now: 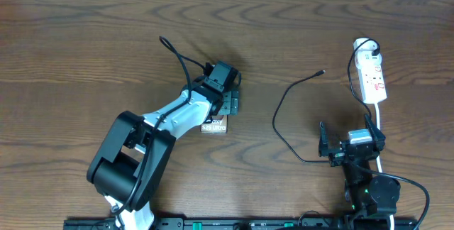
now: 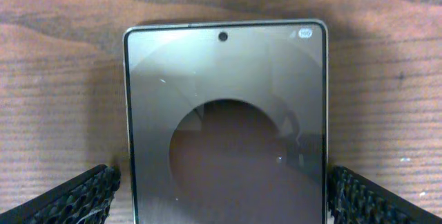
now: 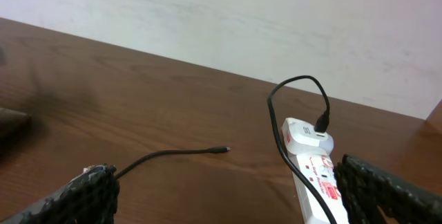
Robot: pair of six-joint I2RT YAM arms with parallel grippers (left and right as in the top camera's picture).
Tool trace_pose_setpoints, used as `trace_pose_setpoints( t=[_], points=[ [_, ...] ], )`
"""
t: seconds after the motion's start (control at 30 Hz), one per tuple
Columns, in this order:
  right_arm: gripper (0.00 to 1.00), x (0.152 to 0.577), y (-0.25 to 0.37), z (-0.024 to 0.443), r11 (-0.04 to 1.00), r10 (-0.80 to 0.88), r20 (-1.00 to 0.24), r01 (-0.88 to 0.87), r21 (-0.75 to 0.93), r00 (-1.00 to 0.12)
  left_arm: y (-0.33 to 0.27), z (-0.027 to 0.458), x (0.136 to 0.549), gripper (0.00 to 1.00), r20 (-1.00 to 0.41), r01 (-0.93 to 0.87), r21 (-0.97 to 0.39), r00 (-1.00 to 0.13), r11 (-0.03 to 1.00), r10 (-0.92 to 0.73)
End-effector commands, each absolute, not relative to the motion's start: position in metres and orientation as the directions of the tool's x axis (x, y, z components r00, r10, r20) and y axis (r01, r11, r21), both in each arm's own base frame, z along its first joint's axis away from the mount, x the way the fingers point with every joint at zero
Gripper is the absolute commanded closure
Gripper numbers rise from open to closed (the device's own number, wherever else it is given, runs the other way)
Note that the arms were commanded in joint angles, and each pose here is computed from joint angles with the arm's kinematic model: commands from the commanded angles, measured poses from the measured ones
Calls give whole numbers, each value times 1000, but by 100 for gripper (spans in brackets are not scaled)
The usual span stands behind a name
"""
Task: Plug charger to phone and switch on socket
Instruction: 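Lower the left gripper and close it on the phone's bottom edge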
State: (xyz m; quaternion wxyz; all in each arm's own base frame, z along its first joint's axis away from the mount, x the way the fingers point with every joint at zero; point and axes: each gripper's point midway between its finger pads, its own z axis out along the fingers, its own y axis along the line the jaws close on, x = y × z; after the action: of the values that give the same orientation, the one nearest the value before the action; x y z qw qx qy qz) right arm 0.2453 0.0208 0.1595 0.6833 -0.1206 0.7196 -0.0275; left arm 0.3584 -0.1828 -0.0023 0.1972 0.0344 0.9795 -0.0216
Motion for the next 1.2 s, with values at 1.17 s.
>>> trace_pose_setpoints(
  t=[1.17],
  points=[
    [1, 245, 22, 159, 971, -199, -979, -142, -192, -38, -181, -5, 338, 33, -294, 81, -43, -954, 996, 65]
  ],
)
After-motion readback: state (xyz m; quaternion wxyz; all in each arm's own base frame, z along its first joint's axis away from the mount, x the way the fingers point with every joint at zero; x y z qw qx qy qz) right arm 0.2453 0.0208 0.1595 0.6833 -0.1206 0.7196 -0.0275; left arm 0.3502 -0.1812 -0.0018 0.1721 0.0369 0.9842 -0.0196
